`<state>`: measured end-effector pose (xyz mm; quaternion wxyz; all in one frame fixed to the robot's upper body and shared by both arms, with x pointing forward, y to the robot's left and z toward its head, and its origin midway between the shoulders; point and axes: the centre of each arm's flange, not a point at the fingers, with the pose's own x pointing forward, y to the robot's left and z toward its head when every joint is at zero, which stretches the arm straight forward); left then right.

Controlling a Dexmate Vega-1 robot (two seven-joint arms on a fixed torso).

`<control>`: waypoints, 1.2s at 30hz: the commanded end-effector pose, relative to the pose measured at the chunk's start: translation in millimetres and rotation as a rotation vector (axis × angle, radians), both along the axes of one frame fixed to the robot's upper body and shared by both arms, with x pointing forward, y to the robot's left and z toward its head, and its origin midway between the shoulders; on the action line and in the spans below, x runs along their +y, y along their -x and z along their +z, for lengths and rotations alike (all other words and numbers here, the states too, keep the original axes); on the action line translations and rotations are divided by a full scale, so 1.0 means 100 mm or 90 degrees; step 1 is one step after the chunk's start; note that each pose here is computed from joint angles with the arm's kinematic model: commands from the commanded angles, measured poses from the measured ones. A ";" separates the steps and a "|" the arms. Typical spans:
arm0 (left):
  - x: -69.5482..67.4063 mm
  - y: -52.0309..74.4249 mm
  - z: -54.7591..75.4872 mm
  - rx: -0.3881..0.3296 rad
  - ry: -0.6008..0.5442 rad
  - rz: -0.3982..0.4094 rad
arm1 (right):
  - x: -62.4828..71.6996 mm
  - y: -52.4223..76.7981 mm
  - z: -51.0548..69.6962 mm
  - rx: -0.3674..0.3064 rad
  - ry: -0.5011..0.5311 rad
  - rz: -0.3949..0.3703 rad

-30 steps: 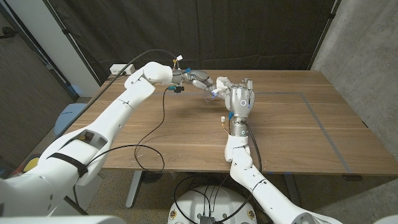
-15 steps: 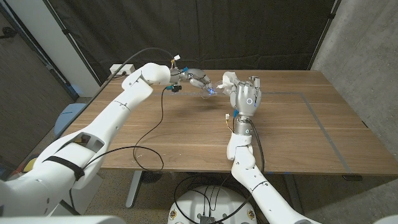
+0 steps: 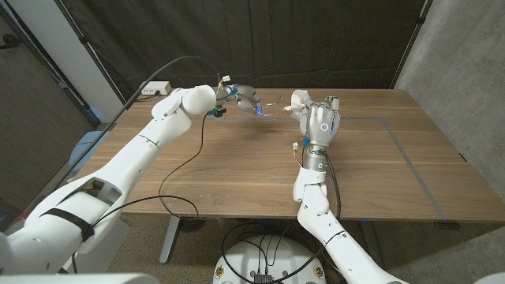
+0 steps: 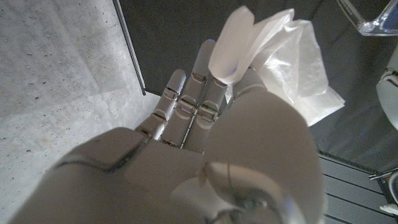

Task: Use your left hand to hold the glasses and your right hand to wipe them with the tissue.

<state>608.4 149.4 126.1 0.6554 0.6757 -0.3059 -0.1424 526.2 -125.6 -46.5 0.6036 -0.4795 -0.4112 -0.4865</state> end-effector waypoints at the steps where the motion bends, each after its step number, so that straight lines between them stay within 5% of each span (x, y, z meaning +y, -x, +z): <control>1: 0.00 0.12 -0.02 -0.140 -0.058 0.062 | 0.00 -0.03 -0.04 0.141 0.040 -0.014; 19: -0.05 0.27 -0.17 -0.201 -0.195 0.166 | 0.05 -0.18 -0.03 0.303 0.096 -0.039; 36: 0.00 0.25 -0.40 -0.155 -0.263 0.242 | 0.01 -0.39 -0.06 0.407 0.120 -0.065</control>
